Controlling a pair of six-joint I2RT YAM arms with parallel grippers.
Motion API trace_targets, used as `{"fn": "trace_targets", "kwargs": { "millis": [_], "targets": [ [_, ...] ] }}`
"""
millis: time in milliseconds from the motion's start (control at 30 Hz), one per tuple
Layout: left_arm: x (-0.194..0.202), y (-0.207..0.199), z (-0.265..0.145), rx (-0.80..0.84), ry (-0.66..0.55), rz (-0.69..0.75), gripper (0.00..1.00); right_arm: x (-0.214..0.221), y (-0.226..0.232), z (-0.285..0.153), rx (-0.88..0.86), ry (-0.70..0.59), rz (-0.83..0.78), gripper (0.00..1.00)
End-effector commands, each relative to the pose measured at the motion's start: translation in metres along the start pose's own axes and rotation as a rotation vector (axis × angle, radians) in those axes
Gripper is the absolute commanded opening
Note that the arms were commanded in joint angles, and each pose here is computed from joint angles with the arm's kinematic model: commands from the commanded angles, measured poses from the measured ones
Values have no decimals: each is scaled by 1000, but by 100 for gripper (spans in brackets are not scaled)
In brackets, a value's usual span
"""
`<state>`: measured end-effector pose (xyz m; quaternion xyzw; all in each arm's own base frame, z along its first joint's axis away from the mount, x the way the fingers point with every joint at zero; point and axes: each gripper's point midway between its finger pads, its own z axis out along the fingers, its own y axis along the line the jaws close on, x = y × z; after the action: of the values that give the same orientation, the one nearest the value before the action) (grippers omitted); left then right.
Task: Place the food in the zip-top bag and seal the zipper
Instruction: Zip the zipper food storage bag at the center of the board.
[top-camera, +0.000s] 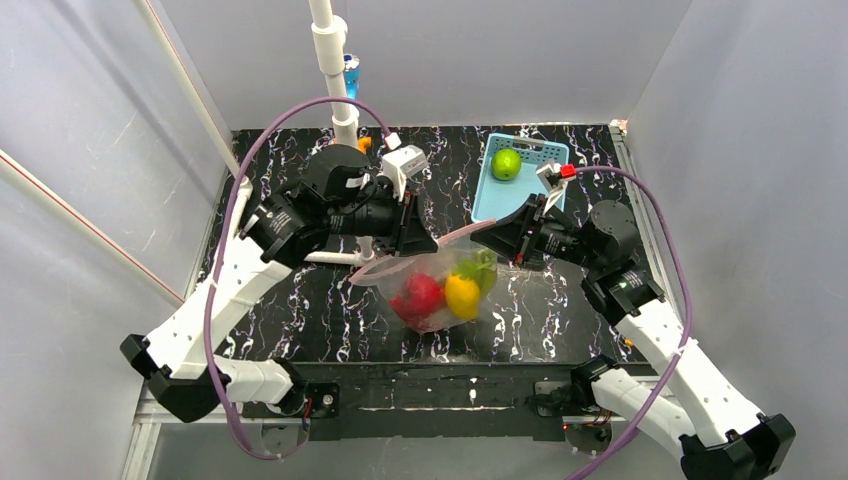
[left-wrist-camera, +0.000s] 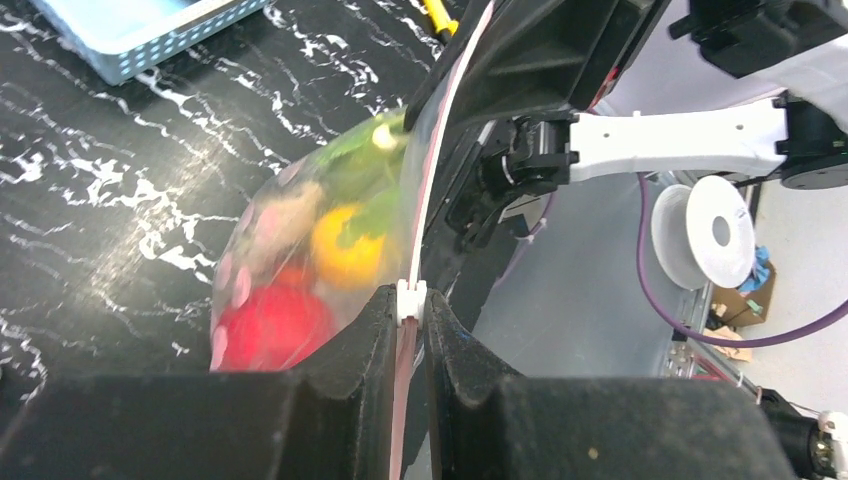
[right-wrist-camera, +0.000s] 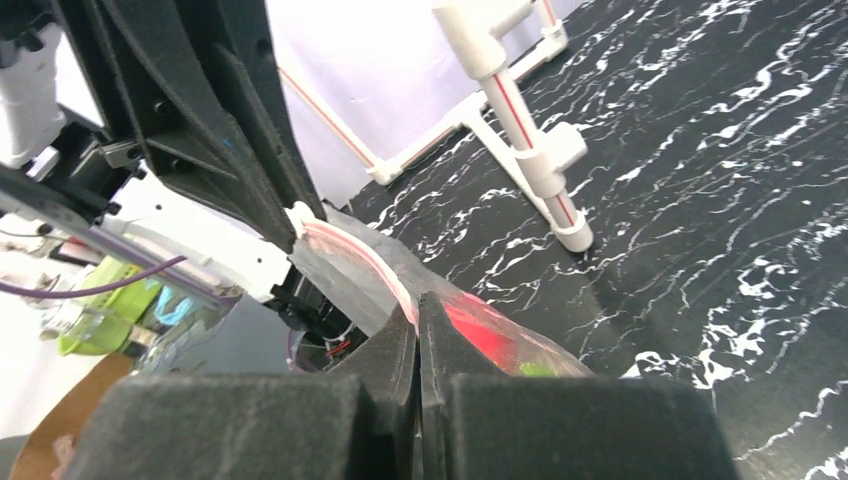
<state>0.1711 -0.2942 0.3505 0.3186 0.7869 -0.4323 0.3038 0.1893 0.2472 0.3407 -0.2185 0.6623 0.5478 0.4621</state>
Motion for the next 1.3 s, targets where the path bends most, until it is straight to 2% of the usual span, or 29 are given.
{"fn": "trace_targets", "kwargs": {
  "millis": [0,400,867,1100,1200,1233,1267],
  "targets": [
    [33,10,-38,-114,63,1,0,-24,-37,-11,206,-119,-77,1],
    [63,34,-66,-287,124,4,0,-14,-61,-20,313,-63,-80,1],
    [80,53,-97,-456,151,9,0,-6,-85,-29,402,-53,-41,1],
    [84,53,-101,-467,145,-11,0,-8,-80,-28,373,-33,-58,1],
    [80,51,-97,-452,133,-13,0,-8,-68,-25,303,-6,-83,1],
    [77,50,-96,-450,127,-11,4,-7,-63,-23,276,6,-86,1],
    [73,50,-96,-450,121,-9,17,-5,-59,-21,249,27,-80,1]
  ]
}}
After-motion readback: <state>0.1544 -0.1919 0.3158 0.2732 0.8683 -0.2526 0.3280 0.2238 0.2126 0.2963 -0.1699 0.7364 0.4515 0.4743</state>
